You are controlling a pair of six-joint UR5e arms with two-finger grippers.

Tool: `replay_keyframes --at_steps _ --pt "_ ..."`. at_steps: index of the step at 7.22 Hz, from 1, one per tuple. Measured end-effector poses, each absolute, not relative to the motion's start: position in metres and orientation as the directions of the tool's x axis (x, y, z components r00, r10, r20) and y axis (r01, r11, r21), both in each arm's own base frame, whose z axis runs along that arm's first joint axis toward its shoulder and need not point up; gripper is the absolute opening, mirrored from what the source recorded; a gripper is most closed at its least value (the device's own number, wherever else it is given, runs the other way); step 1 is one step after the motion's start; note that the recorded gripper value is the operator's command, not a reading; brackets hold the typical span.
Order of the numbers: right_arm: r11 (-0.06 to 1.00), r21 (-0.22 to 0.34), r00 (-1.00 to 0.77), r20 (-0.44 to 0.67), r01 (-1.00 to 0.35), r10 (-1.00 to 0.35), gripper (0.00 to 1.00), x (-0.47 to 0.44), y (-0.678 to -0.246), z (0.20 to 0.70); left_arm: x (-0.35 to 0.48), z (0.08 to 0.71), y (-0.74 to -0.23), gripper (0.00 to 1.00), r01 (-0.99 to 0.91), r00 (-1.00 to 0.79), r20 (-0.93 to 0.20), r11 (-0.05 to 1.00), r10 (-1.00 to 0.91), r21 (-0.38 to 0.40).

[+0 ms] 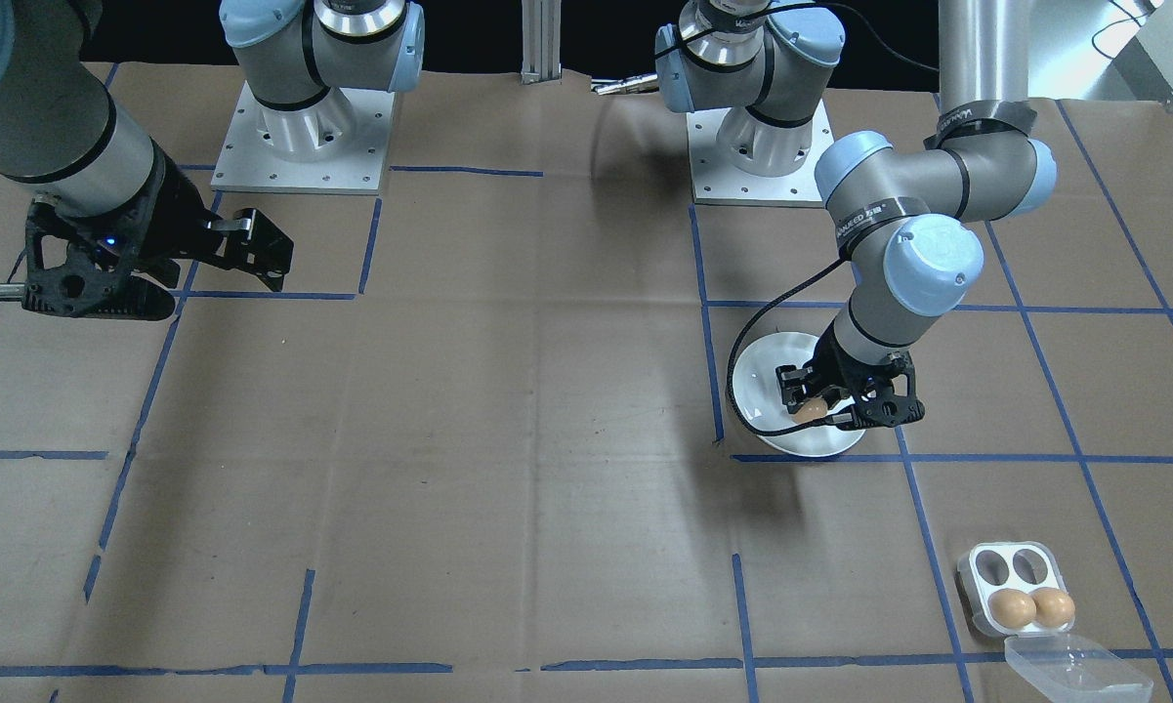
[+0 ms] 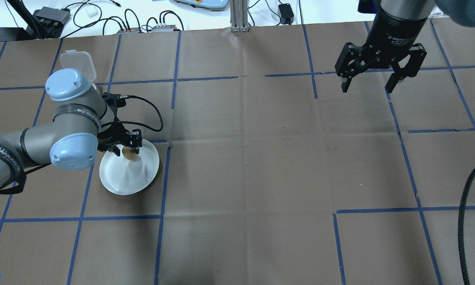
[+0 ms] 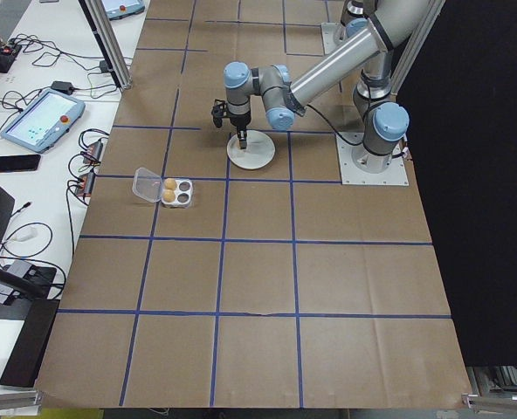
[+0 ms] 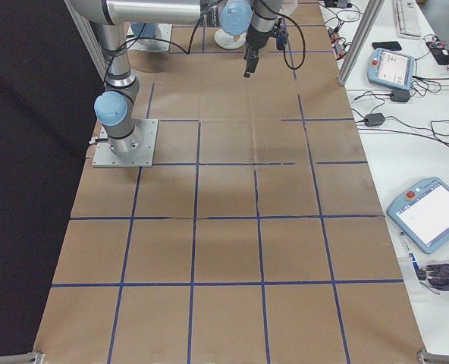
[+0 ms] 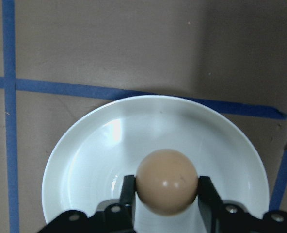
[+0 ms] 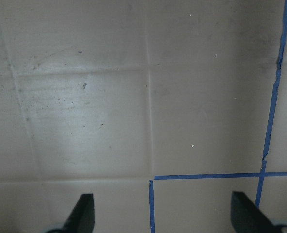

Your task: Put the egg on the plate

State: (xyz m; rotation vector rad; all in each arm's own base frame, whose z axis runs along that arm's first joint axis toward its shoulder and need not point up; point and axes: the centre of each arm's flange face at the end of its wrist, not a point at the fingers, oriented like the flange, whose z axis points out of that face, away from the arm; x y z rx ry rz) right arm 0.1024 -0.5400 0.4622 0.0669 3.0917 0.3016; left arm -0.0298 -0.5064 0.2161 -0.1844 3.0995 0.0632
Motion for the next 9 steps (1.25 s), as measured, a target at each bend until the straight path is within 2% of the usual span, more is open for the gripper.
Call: replay_keyframes --at_steps 2,5,9 --pt "0.98 0.194 -0.998 -0.03 0.039 0.046 1.0 0.102 -0.54 0.462 -0.027 0.249 -0.51 1.0 -0.116 -0.991 -0.071 0.992 -0.113 0.039" --pt "0.98 0.194 -0.998 -0.03 0.04 0.046 1.0 0.102 -0.54 0.462 -0.021 0.345 -0.534 1.0 -0.116 -0.991 -0.072 0.993 -0.114 0.032" --pt "0.98 0.194 -0.998 -0.03 0.039 0.046 1.0 0.102 -0.54 0.462 0.04 0.354 -0.62 1.0 -0.062 -0.996 -0.065 0.998 -0.06 0.015"
